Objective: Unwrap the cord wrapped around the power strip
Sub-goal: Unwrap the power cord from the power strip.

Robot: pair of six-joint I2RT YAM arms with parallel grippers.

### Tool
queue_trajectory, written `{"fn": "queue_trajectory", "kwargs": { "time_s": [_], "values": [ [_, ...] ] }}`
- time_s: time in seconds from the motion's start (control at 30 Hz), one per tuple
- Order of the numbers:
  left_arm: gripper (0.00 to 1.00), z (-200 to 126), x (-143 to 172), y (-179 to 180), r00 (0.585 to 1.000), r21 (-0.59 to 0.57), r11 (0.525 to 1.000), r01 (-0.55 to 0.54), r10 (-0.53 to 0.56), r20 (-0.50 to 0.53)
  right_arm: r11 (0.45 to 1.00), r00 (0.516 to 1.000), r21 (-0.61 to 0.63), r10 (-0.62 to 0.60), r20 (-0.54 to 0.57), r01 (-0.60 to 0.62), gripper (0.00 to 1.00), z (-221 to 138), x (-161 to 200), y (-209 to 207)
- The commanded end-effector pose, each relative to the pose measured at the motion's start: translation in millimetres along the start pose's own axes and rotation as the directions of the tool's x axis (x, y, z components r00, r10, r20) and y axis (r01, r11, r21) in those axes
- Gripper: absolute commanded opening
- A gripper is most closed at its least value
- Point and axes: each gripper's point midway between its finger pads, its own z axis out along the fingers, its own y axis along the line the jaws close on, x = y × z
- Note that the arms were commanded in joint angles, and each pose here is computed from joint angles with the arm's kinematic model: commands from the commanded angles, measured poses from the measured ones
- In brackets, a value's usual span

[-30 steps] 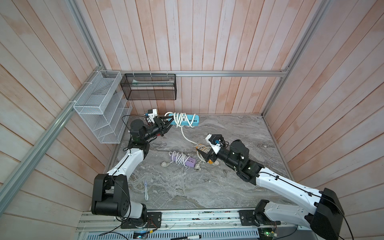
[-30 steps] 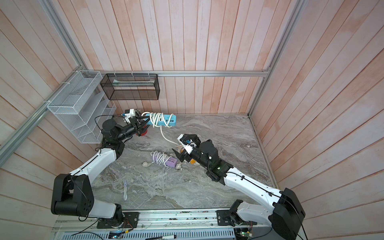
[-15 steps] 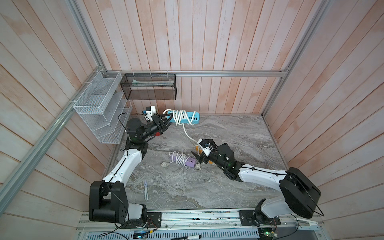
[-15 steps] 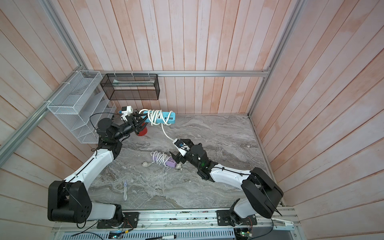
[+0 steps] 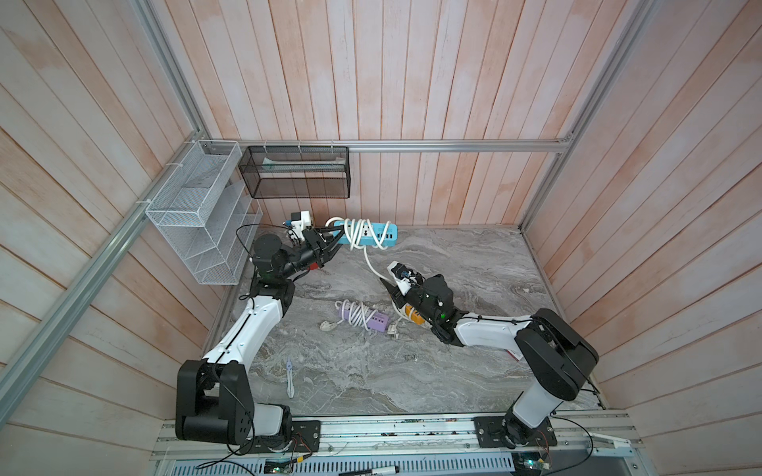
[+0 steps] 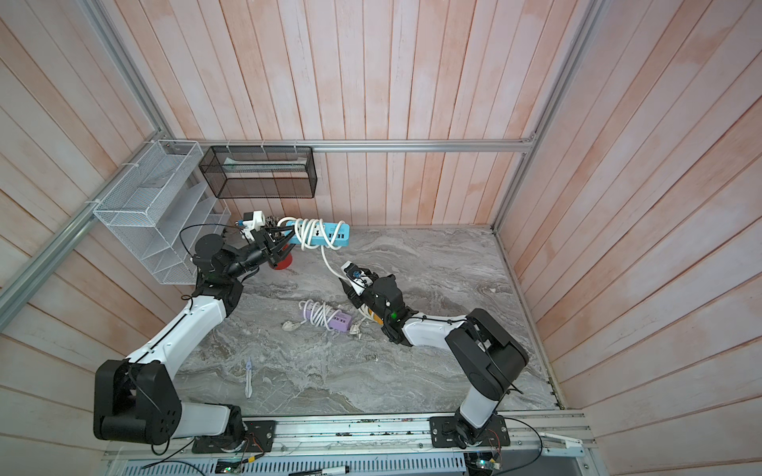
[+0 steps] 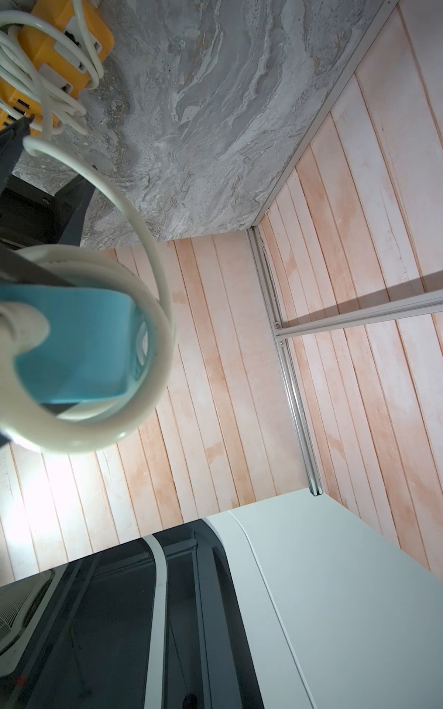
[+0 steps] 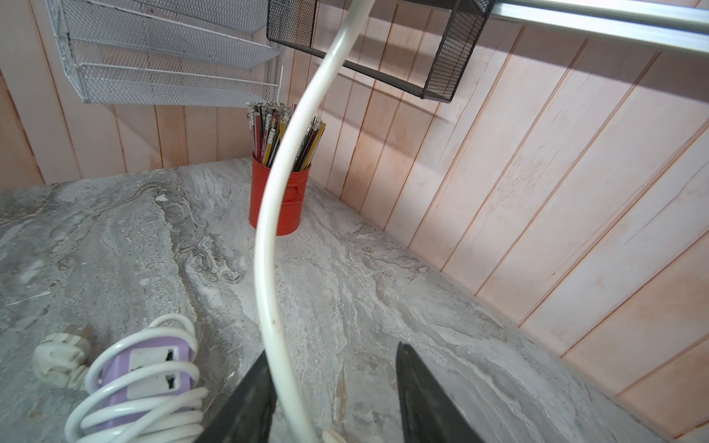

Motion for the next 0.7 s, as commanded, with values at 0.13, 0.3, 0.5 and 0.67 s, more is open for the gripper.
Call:
{"fn": "queue_trajectory", "kwargs": {
  "time_s": [0.13, 0.3, 0.5, 0.67],
  "values": [
    [0.00, -3.4, -0.7, -27.4, 0.997, 0.064, 0.995, -0.074, 0.072, 0.026, 0.999, 0.999, -0.042, 0.034, 0.026, -0.033, 0.05, -0.4, -5.9, 7.2],
    [0.00, -3.2, -1.9, -24.3, 0.997, 0.061, 0.996, -0.070, 0.068, 0.031, 0.997, 0.998, -0.060, 0.058, 0.023, -0.057, 0.00, -8.7, -10.3, 8.9],
    [0.00, -3.0, -4.7, -25.8, 0.997, 0.064, 0.995, -0.071, 0.068, 0.039, 0.992, 0.997, -0.107, 0.072, 0.020, -0.070, 0.00, -23.4, -29.0, 18.3],
    [0.00, -3.1, -7.2, -28.8, 0.997, 0.080, 0.995, -0.067, 0.063, 0.044, 0.983, 0.994, -0.148, 0.109, -0.004, -0.109, 0.00, -37.7, -40.3, 31.8]
  ]
}}
